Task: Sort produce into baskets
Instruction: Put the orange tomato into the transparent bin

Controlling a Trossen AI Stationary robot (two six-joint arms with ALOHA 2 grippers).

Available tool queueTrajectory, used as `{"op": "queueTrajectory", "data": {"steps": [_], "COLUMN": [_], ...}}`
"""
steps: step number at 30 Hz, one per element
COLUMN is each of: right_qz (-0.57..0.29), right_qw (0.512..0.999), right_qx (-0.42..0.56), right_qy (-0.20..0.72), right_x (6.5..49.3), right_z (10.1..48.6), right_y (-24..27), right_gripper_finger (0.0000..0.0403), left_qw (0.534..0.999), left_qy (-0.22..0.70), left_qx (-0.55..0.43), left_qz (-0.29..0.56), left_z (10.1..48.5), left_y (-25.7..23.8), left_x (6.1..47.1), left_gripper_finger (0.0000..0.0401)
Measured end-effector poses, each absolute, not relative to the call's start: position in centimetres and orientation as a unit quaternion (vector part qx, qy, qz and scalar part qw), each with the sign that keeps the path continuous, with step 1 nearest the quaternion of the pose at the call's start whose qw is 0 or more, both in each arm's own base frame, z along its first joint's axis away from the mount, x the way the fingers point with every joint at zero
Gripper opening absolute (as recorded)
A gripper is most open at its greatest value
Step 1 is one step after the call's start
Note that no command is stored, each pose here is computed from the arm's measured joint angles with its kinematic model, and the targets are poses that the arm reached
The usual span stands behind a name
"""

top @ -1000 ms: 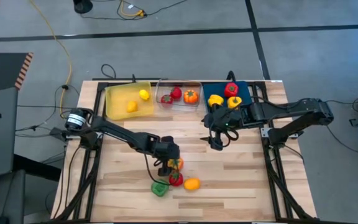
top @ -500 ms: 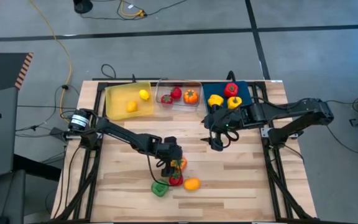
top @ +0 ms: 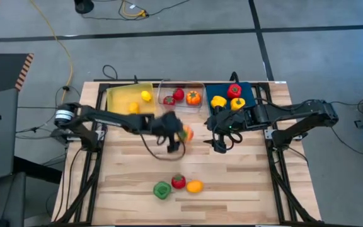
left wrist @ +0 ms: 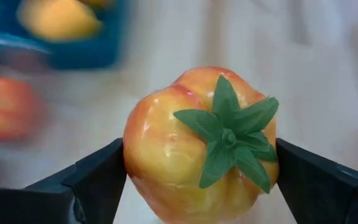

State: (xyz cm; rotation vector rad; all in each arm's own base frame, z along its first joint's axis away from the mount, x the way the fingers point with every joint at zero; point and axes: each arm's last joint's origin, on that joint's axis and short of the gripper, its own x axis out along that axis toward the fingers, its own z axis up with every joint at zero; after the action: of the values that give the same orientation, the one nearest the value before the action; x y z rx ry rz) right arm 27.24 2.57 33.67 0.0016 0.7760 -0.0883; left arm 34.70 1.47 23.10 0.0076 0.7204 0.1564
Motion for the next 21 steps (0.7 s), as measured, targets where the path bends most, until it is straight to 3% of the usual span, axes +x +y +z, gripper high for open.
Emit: {"op": "queueTrajectory", "data": {"steps": [10, 21], "right_qz": [-0.043, -0.043], "right_qw": [0.925, 0.925], "right_qx": [0.001, 0.002], "right_qy": [0.378, 0.378], "right_x": [27.2, 27.2], "right_z": [33.7, 33.7], "right_y": [2.6, 2.6], "right_gripper_finger": [0.0397, 0.0397], "left_qw": [0.938, 0.926], "left_qy": [0.245, 0.264], "left_qx": [-0.001, -0.101], "left_qz": [0.247, 0.249], "left_z": [27.8, 23.6], "left_y": [11.5, 17.0], "left_x": [31.6, 31.9], "left_gripper_finger": [0.0351, 0.0351]}}
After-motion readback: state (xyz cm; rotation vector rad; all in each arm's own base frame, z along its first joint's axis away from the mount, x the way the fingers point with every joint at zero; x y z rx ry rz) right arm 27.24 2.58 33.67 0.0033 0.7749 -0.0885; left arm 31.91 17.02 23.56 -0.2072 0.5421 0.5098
